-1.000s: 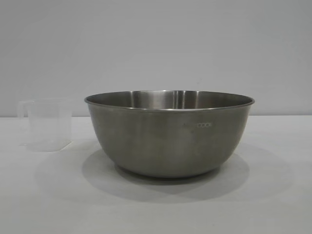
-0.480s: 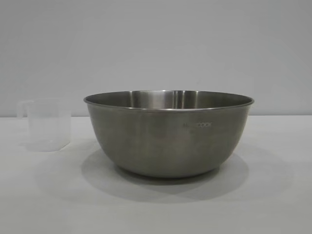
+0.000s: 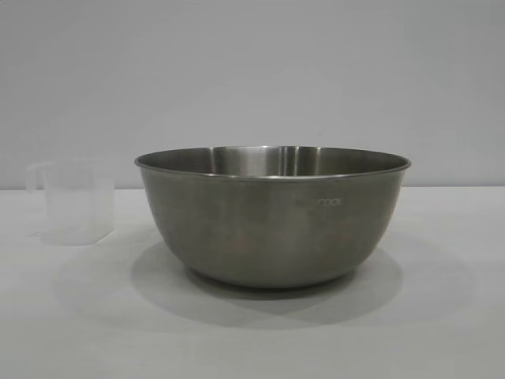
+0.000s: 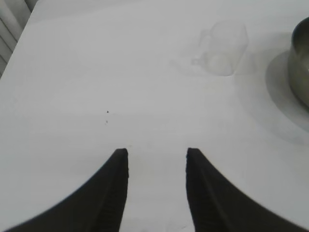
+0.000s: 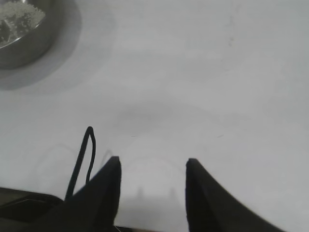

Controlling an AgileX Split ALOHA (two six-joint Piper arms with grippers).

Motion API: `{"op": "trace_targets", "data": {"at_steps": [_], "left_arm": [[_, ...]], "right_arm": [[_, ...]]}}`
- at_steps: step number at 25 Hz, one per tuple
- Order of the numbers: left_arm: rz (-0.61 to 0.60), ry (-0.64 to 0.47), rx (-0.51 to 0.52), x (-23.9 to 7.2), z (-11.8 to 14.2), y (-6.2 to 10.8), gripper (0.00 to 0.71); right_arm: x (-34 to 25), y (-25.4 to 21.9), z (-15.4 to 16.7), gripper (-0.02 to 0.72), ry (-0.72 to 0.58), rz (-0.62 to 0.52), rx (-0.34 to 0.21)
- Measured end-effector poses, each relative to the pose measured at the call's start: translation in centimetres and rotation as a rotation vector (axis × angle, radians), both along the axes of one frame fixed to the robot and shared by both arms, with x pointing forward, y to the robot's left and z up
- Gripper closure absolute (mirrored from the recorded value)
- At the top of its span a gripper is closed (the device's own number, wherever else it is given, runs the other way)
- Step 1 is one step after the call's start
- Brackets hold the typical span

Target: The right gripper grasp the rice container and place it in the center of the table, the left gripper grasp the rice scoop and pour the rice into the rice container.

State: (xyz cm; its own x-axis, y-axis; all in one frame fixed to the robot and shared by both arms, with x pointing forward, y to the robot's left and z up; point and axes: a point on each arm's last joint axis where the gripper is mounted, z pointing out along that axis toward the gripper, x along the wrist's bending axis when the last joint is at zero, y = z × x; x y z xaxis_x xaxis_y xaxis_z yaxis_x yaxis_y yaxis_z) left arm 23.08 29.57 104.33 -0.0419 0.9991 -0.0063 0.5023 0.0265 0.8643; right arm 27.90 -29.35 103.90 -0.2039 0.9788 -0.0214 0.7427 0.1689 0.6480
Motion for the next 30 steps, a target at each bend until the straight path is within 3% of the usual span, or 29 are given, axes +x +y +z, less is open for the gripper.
{"op": "trace_targets", "data": {"at_steps": [30], "left_arm": [[0.001,0.002,-0.001,-0.01,-0.01,0.00,0.456]], "right_arm": [[-0.92,-0.18,0.21,0.398,-0.058,0.032,0.018]]}}
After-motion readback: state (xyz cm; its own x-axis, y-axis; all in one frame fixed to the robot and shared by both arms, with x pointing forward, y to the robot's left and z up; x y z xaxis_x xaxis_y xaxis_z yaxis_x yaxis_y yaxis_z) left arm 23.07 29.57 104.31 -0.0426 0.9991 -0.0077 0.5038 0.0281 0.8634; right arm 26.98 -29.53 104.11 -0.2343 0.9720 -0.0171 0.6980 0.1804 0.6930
